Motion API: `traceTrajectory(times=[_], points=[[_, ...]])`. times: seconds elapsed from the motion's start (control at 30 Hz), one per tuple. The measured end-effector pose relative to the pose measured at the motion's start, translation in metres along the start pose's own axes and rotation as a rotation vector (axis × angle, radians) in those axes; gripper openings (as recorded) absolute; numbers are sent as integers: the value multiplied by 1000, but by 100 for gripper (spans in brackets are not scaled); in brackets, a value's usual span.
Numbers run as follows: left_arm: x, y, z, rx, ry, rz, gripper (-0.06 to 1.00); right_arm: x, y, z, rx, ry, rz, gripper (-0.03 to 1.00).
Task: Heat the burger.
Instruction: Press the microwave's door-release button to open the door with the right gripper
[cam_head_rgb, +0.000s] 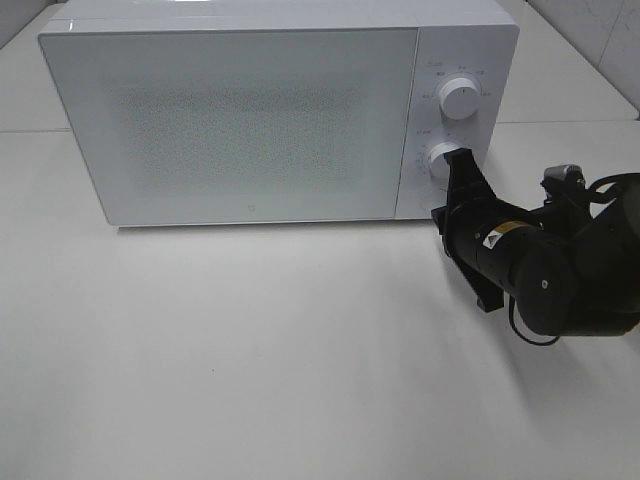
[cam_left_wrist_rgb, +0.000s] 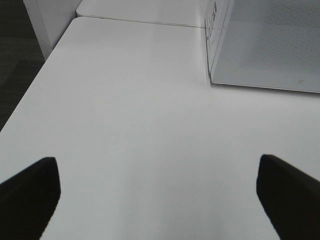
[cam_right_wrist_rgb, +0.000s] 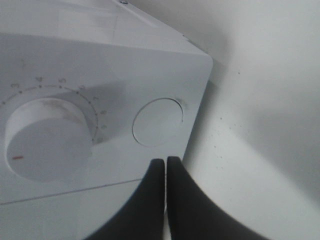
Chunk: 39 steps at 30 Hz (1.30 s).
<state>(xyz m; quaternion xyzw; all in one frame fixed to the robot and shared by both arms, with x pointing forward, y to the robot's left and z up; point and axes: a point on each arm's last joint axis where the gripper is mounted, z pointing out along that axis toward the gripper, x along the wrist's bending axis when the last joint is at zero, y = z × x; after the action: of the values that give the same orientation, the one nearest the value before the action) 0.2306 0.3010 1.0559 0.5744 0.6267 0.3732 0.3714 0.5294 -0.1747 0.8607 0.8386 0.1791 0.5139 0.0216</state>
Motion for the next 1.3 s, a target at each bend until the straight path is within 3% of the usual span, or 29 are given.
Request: traceTrajectory(times=[0.5, 1.3], points=[[0, 0, 0, 0, 0, 0, 99, -1, -4, 26, -38, -42, 106, 2], [0, 0, 0, 0, 0, 0, 99, 6, 1, 35, -58, -20, 128, 2]])
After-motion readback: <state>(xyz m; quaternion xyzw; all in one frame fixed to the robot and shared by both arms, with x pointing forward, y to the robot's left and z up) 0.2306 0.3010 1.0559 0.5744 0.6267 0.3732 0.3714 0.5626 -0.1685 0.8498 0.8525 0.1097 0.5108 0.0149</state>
